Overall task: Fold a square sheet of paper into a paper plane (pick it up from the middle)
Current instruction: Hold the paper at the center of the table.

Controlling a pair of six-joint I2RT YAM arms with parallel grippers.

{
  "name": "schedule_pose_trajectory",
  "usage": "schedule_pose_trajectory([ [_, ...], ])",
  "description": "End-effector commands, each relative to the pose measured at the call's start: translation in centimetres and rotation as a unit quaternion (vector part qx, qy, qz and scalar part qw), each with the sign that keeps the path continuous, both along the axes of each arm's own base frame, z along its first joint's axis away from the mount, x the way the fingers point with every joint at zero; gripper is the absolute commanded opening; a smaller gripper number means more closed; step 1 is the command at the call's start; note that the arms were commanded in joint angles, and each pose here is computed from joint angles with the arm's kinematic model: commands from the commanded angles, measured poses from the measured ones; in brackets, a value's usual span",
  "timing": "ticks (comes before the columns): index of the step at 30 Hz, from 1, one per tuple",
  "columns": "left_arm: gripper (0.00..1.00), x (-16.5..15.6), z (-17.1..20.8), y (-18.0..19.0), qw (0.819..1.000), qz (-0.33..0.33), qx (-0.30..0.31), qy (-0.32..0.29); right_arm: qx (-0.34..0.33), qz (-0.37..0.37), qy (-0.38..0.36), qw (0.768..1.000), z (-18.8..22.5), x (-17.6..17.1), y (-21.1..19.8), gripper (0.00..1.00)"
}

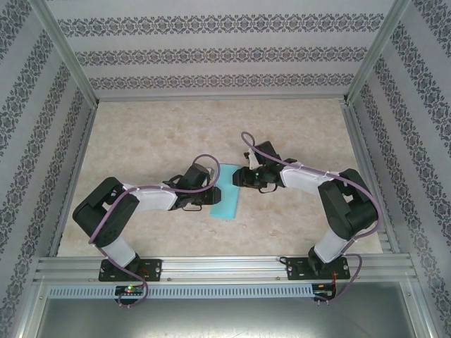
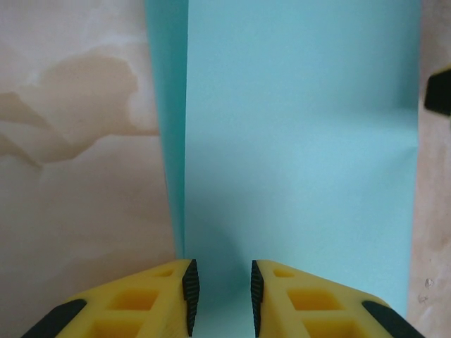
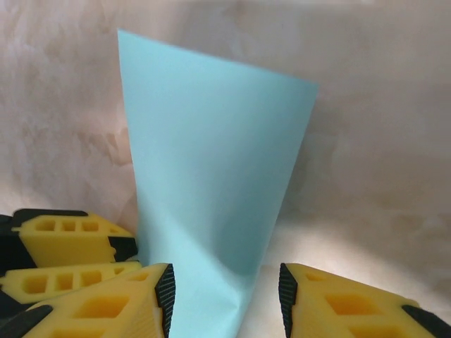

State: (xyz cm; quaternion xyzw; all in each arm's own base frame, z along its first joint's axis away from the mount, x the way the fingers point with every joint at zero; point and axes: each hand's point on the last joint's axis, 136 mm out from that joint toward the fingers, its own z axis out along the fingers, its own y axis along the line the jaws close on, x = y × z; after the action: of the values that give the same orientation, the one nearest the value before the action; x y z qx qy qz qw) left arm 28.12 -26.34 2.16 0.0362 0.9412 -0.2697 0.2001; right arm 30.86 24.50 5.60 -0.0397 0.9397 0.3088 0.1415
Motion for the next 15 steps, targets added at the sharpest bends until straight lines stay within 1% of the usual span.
schedule_pose_trajectory([
  [1,0.31,-0.9,-1.6,0.8,0.999,-0.01,0.041,0.011,-0.02,0.005,-0.007,1.0,-0.1,1.0,-0.4,0.45],
  [9,0.33,-1.2,-1.1,0.3,0.999,-0.022,0.028,0.012,-0.025,0.014,0.007,1.0,-1.3,2.5,0.3,0.45],
  [15,0.33,-1.1,-0.3,0.1,0.999,-0.028,0.023,0.005,-0.035,0.017,0.017,0.999,-2.4,2.9,0.5,0.44],
])
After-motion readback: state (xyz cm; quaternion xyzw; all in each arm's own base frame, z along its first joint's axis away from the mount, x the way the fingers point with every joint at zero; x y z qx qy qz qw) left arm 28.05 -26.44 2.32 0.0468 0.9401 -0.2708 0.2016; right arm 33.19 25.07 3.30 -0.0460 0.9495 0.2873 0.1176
